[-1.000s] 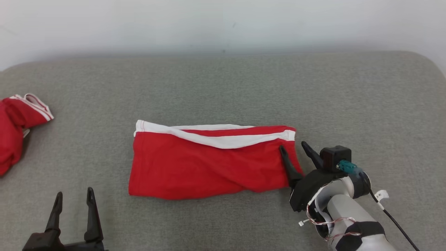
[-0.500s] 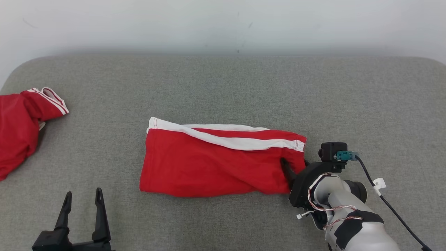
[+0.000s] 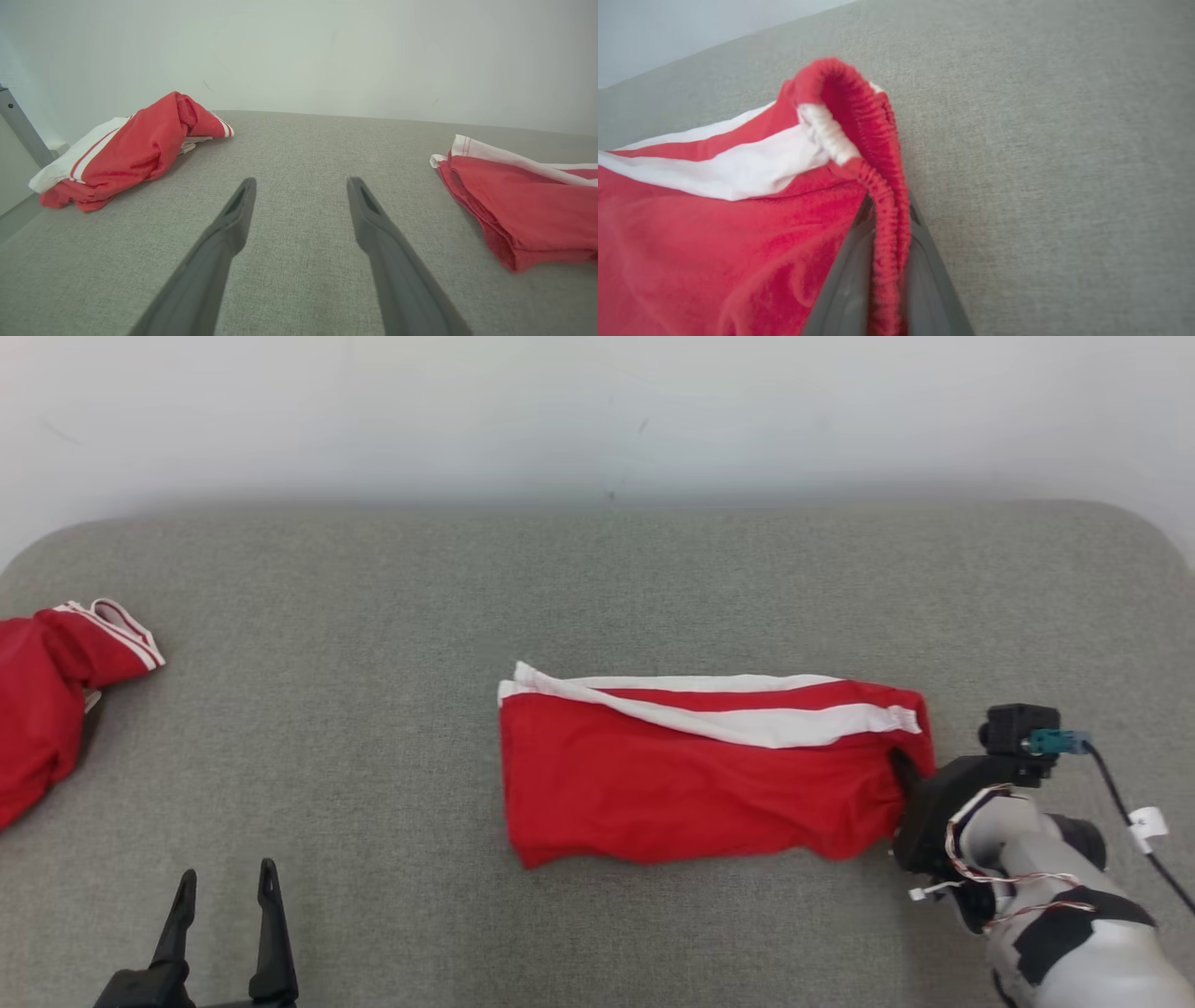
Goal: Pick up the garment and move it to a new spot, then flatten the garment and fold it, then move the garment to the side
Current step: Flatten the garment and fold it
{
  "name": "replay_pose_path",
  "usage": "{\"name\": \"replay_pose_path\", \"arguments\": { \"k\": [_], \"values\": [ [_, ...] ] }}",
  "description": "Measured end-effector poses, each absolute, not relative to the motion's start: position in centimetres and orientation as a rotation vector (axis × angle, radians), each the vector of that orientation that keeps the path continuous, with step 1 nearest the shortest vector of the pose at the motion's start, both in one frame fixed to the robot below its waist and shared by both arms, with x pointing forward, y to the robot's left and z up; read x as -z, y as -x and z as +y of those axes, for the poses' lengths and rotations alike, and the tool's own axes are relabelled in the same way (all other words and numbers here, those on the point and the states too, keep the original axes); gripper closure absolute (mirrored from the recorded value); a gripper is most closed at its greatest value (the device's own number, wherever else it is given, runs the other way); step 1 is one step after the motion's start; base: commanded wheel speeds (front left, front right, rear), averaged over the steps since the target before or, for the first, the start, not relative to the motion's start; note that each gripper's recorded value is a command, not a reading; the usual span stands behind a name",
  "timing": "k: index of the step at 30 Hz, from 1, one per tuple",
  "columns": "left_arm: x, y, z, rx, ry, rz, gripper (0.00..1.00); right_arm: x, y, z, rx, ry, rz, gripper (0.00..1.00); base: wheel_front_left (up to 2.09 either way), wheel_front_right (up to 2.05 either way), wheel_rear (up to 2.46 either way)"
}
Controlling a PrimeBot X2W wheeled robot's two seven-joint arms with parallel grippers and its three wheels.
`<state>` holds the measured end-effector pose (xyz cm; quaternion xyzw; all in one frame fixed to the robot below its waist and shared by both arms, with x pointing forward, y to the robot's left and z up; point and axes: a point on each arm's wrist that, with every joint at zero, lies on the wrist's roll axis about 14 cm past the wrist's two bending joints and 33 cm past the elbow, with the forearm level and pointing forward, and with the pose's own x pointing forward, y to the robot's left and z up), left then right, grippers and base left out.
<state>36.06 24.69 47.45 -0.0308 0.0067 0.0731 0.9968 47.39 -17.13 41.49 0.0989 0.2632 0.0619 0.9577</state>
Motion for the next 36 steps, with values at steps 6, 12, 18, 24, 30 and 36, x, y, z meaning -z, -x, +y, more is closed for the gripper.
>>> {"name": "replay_pose_path", "arguments": {
  "k": [6,12,18,24,30,36],
  "values": [
    [-47.5,-36.4,23.6,-0.116,0.072,0.012,0.0,-42.8,-47.1,-20.9,-0.09,-0.157,0.515,1.0,0.0,0.0,0.0],
    [-47.3,-36.5,23.0,-0.098,0.08,0.018,0.0,-45.3,-47.5,-18.6,-0.165,-0.28,0.512,1.0,0.0,0.0,0.0],
    [-47.2,-36.4,22.7,-0.093,0.09,0.018,0.0,-48.6,-47.9,-14.3,-0.29,-0.524,0.532,1.0,0.0,0.0,0.0],
    [-47.2,-35.9,22.9,-0.105,0.1,0.017,0.0,-50.2,-48.1,-8.6,-0.434,-0.616,0.588,1.0,0.0,0.0,0.0],
    [-47.3,-35.7,23.1,-0.116,0.118,0.015,0.0,-50.3,-48.0,-3.1,-0.549,-0.547,0.633,1.0,0.0,0.0,0.0],
    [-47.3,-35.5,23.4,-0.133,0.125,0.017,0.0,-47.9,-47.4,0.8,-0.589,-0.455,0.693,1.0,0.0,0.0,0.0]
  ]
}}
